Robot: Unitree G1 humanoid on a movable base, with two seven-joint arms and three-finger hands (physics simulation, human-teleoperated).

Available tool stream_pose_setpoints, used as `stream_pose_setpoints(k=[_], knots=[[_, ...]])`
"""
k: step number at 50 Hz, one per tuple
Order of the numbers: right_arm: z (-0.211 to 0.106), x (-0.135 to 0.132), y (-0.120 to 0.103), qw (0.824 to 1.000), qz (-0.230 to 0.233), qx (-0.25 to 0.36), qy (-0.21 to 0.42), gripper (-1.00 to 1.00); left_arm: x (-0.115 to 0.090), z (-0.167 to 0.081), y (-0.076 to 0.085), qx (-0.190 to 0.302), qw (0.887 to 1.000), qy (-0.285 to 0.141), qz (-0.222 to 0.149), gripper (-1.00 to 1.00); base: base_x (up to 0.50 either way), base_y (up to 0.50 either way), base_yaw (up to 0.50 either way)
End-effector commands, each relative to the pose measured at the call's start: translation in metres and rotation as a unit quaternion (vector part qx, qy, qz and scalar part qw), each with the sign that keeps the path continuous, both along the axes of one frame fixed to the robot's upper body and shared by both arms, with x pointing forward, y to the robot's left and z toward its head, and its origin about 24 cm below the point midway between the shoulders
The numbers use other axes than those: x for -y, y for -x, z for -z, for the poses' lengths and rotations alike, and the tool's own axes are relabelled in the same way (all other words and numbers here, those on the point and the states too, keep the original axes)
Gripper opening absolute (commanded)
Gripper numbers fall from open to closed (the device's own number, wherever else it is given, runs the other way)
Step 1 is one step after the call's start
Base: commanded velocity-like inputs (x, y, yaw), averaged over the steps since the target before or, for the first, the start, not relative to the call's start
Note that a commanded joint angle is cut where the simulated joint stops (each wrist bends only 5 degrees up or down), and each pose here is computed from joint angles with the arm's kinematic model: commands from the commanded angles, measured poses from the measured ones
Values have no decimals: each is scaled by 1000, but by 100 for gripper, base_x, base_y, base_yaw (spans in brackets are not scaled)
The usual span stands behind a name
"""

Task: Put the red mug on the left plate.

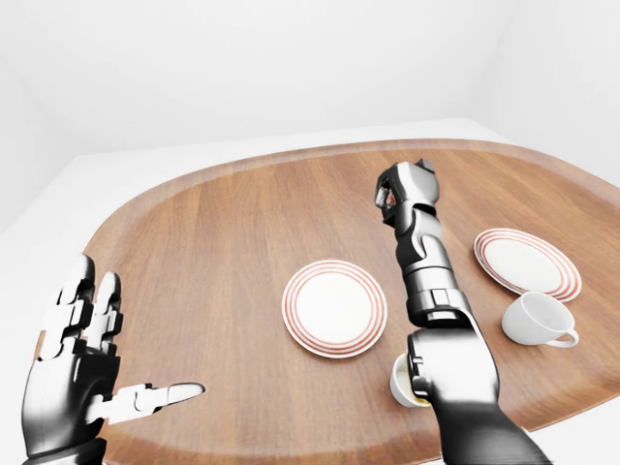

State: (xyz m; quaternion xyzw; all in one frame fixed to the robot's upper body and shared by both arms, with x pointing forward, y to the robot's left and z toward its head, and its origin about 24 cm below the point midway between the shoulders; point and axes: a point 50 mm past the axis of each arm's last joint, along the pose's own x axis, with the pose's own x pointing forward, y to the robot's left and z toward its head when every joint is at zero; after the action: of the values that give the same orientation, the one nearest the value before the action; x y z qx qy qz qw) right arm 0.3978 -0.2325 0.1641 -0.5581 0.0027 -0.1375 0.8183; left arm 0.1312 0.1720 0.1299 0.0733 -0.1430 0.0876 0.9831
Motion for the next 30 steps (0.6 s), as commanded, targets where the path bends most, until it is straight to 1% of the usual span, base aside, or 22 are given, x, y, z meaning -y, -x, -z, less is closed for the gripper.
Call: stream_pose_setpoints(k=[1, 2, 7, 8, 9, 12, 19, 22, 25, 26, 30], knots=[[-34, -91, -30, 996, -74, 26, 40, -100, -1, 1, 0, 0, 1000, 1, -2, 100, 0, 0, 0], [-29, -103, -30, 995, -85, 21, 45, -100, -2, 1, 0, -1, 1000, 2, -2, 100, 0, 0, 0], [-10, -134, -26, 992, -117, 2, 55, -100, -2, 1, 0, -1, 1000, 2, -2, 100, 0, 0, 0], [-1, -144, -23, 990, -128, -7, 61, -100, -2, 1, 0, 0, 1000, 2, -2, 100, 0, 0, 0], [0, -144, -23, 990, -129, -8, 61, -100, -2, 1, 0, 0, 1000, 2, -2, 100, 0, 0, 0], [19, -157, -16, 988, -140, -20, 57, -100, -2, 2, 0, 0, 1000, 3, -2, 100, 0, 0, 0], [44, -165, -7, 987, -145, -40, 51, -100, -2, 2, 1, 1, 1000, 3, -3, 100, 0, 0, 0], [57, -163, -3, 987, -143, -52, 53, -100, -3, 2, 1, 0, 1000, 3, -3, 100, 0, 0, 0], [58, -163, -3, 987, -142, -53, 53, -100, -3, 2, 1, 0, 1000, 3, -3, 100, 0, 0, 0], [74, -159, 3, 986, -138, -63, 66, -100, -3, 2, 2, 0, 1000, 4, -3, 100, 0, 0, 0], [83, -155, 6, 986, -135, -70, 75, -100, -2, 2, 1, 0, 1000, 3, -3, 100, 0, 0, 0]])
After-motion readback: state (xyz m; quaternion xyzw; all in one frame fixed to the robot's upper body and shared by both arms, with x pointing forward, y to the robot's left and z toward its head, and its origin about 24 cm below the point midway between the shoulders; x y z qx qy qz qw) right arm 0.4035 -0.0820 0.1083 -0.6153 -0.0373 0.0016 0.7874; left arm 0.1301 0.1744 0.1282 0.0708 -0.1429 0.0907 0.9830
